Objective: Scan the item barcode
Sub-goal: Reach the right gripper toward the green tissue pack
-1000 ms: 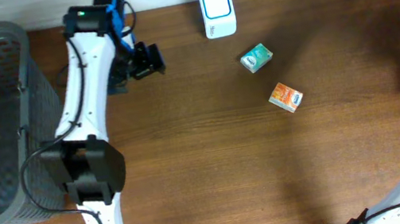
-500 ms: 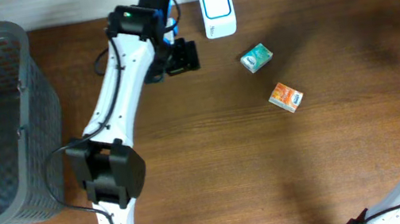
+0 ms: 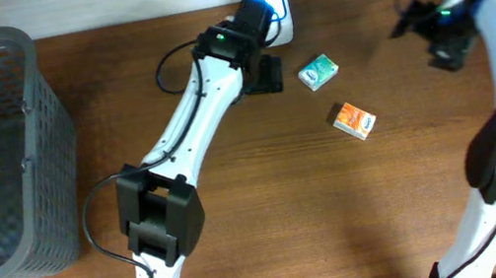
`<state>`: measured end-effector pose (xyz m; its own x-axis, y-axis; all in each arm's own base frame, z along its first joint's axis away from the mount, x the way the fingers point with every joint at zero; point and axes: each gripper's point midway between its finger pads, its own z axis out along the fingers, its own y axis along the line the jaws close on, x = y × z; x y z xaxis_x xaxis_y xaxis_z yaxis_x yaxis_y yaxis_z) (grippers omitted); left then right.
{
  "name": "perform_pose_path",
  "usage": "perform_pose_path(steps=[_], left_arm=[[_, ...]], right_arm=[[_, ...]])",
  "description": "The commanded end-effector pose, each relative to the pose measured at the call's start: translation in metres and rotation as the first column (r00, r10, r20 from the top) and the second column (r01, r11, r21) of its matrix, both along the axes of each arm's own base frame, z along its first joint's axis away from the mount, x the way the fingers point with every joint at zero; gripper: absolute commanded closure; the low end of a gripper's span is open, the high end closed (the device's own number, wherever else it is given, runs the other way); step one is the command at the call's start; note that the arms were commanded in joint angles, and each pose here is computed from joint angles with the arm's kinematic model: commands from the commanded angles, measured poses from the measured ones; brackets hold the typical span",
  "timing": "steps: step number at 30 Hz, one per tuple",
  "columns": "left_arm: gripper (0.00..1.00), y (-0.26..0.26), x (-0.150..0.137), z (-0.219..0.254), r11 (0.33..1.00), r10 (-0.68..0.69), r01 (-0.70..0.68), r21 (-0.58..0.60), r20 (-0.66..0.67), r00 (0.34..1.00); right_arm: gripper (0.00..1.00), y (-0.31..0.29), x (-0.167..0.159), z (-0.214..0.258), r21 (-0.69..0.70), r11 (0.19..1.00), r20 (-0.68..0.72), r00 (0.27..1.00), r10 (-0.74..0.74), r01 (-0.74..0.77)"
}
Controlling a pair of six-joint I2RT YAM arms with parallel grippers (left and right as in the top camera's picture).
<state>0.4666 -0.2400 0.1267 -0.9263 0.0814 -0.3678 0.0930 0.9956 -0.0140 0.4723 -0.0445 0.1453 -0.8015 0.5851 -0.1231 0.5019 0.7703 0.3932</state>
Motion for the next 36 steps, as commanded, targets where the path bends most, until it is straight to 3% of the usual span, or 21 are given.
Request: perform_pose_path(steps=[1, 3, 10, 15, 27, 31, 32, 36], left_arm=[[0.01, 0.048, 0.003, -0.005, 0.99, 0.117, -0.114, 0.084, -0.033, 0.993], [0.01, 0.071, -0.004, -0.01, 0.981, 0.161, -0.15, 0.12, -0.083, 0.983], [0.01, 0.12, -0.016, -0.015, 0.957, 0.26, -0.23, 0.177, -0.173, 0.95], [0.01, 0.126, -0.015, -0.014, 0.954, 0.271, -0.241, 0.177, -0.173, 0.947], [0.01, 0.126, -0.015, -0.014, 0.954, 0.271, -0.241, 0.176, -0.172, 0.947], [0.01, 0.126, -0.015, -0.014, 0.954, 0.271, -0.241, 0.177, -0.172, 0.947], [0.01, 0.126, -0.015, -0.014, 0.954, 0.271, -0.241, 0.177, -0.172, 0.947], [0.01, 0.126, -0.015, -0.014, 0.954, 0.271, -0.241, 0.177, -0.172, 0.947]], right_arm=[[0.02, 0.055, 0.011, -0.02, 0.026, 1.0, -0.046, 0.999, -0.004, 0.005], [0.19, 0.076, 0.012, -0.037, 0.047, 0.998, -0.094, 0.995, -0.029, 0.033], [0.43, 0.1, 0.021, -0.093, 0.063, 0.987, -0.205, 0.97, -0.131, 0.147], [0.45, 0.116, 0.024, -0.113, 0.15, 0.98, -0.239, 0.966, -0.094, 0.132], [0.51, 0.128, 0.039, -0.145, 0.158, 0.981, -0.214, 0.974, -0.079, 0.114], [0.92, 0.126, 0.035, -0.148, 0.157, 0.981, -0.231, 0.97, -0.08, 0.119], [0.96, 0.126, 0.033, -0.149, 0.154, 0.981, -0.237, 0.968, -0.077, 0.115], [0.96, 0.124, 0.024, -0.141, 0.214, 0.977, -0.227, 0.973, 0.04, 0.009]])
